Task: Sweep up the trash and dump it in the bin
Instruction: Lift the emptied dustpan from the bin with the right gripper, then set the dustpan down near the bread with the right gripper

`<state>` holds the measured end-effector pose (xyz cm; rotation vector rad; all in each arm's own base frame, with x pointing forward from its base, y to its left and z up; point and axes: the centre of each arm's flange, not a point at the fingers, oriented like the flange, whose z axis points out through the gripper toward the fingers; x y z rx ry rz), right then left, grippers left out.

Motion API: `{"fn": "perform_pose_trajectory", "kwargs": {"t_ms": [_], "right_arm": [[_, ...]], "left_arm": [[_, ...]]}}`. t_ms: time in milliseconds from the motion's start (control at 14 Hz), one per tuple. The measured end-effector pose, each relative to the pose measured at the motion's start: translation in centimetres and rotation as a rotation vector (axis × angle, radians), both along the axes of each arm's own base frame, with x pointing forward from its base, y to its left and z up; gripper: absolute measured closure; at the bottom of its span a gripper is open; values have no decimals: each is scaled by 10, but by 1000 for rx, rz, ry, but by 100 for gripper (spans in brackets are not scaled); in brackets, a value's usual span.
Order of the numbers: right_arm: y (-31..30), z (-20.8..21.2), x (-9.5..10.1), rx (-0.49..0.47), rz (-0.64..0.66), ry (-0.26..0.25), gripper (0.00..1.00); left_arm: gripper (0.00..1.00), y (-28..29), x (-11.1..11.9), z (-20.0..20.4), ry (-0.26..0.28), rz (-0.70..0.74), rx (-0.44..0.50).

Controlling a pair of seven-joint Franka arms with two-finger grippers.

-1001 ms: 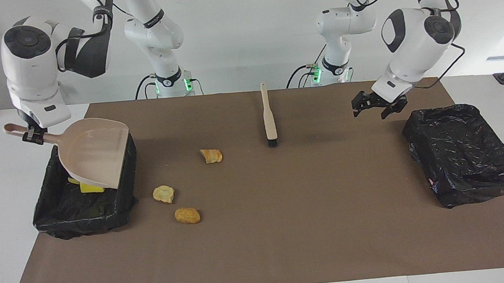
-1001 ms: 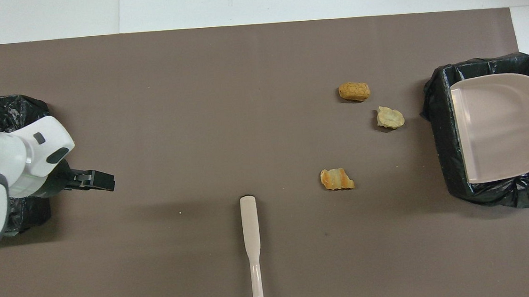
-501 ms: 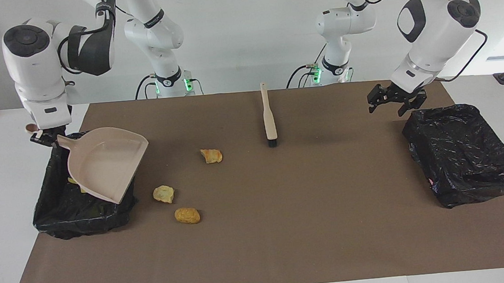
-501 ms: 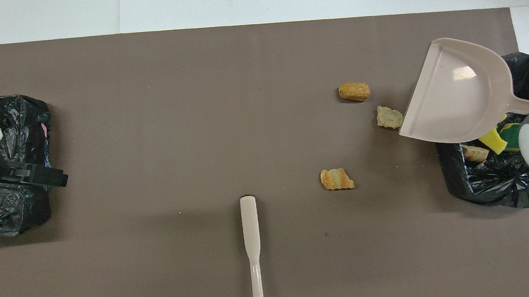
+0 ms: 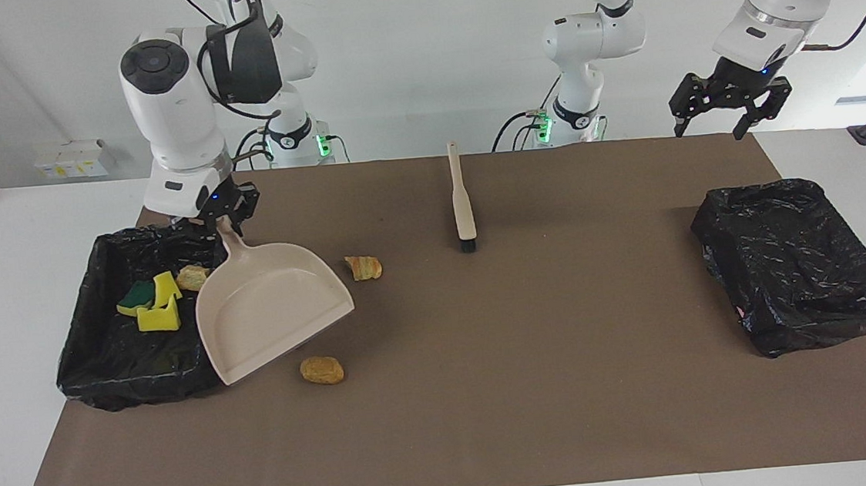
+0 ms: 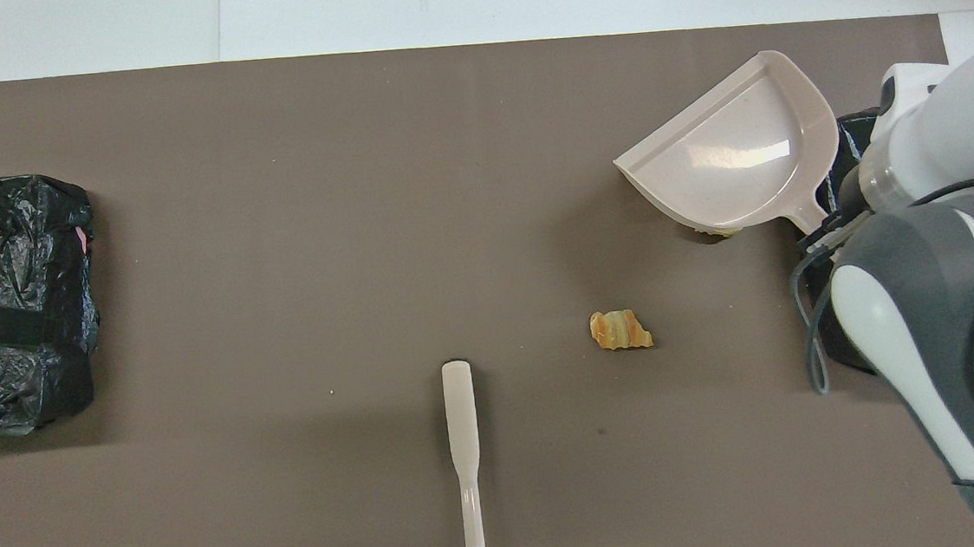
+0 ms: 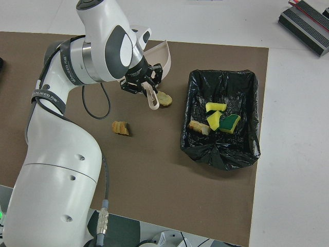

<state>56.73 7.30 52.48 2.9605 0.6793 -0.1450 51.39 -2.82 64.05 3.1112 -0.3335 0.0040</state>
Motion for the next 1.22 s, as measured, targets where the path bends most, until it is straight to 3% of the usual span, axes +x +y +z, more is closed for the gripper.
{"fn": "perform_pose_trajectory", "kwargs": {"t_ms": [429, 858, 1216], "right_arm": [[176, -45, -23, 14, -232, 3, 69], [302, -114, 5, 96, -493, -16, 69], [371, -185, 23, 146, -536, -30, 69]], "left_arm": [[0, -7, 0, 18, -38, 33, 17], [0, -7, 0, 18, -38, 36, 17], [0, -5, 0, 18, -38, 44, 16]]}}
